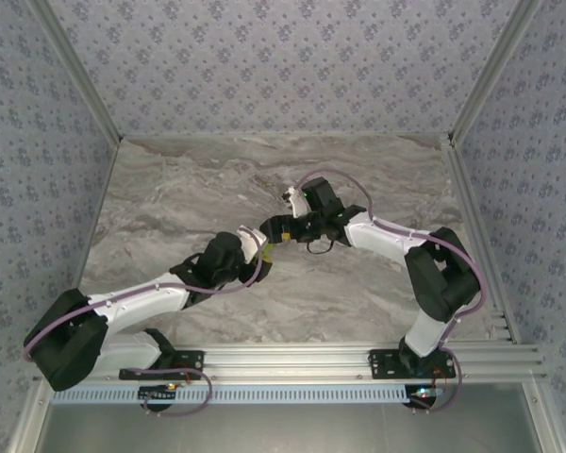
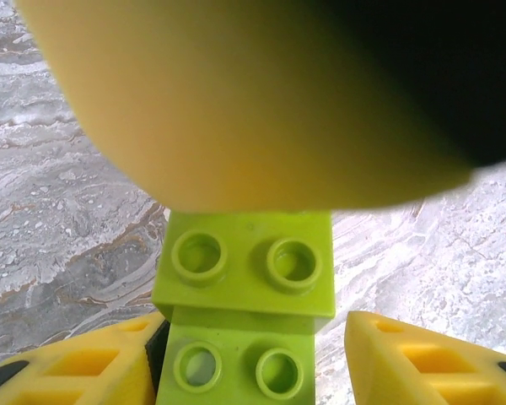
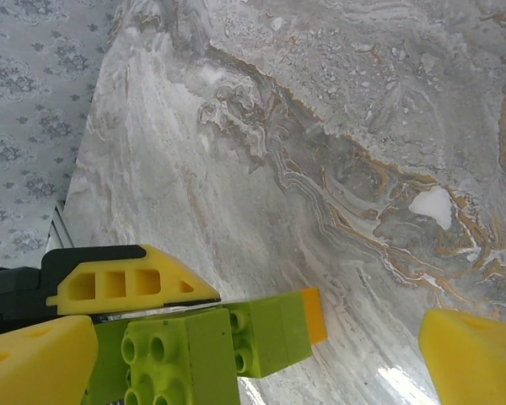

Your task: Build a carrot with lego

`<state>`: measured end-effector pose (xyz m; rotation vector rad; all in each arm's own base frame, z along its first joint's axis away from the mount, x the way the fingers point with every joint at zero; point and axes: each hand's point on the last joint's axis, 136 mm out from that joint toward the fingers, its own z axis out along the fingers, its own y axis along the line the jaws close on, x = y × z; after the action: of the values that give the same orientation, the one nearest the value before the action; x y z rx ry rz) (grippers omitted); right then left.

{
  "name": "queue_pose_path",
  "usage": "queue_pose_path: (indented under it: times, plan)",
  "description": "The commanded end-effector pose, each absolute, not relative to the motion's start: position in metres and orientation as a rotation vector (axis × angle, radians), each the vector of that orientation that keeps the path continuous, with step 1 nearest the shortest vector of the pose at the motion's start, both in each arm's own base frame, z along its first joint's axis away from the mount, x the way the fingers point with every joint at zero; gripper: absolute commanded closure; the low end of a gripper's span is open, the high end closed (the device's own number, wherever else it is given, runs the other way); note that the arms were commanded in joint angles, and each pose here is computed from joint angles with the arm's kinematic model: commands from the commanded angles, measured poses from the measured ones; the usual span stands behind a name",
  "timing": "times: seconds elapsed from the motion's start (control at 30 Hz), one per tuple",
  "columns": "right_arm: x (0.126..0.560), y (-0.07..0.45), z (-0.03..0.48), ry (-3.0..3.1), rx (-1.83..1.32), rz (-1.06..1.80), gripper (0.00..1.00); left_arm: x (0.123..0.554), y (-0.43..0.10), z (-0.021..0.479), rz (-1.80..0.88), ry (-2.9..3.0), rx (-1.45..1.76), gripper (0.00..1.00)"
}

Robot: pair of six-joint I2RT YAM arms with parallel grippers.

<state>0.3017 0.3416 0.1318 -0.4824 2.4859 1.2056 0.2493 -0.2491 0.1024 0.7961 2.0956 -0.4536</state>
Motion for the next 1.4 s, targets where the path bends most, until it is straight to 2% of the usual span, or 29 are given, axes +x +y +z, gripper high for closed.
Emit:
queue_pose_path:
  times: [0.0, 0.13, 0.27, 0.7, 1.03, 1.37]
  plan:
    - [0.303, 0.351, 0.159, 2.424, -0.536, 1.237, 0.0, 0.25, -0.253, 0.111, -0.477, 2.09, 0.805, 0.45]
    - [0.302, 0.351, 0.161, 2.424, -0.544, 1.235, 0.0, 0.249, -0.255, 0.113, -0.492, 2.087, 0.811, 0.4]
    - [0.302, 0.35, 0.16, 2.429, -0.544, 1.23, 0.0, 0.248, -0.256, 0.112, -0.501, 2.103, 0.827, 0.31]
    - [0.304, 0.342, 0.163, 2.417, -0.534, 1.222, 0.0, 0.247, -0.248, 0.119, -0.505, 2.082, 0.788, 0.09]
    - [0.308, 0.338, 0.182, 2.358, -0.533, 1.22, 0.0, 0.239, -0.24, 0.129, -0.519, 2.058, 0.785, 0.06]
    - [0.304, 0.327, 0.169, 2.401, -0.517, 1.148, 0.0, 0.227, -0.232, 0.15, -0.568, 2.009, 0.768, 0.06]
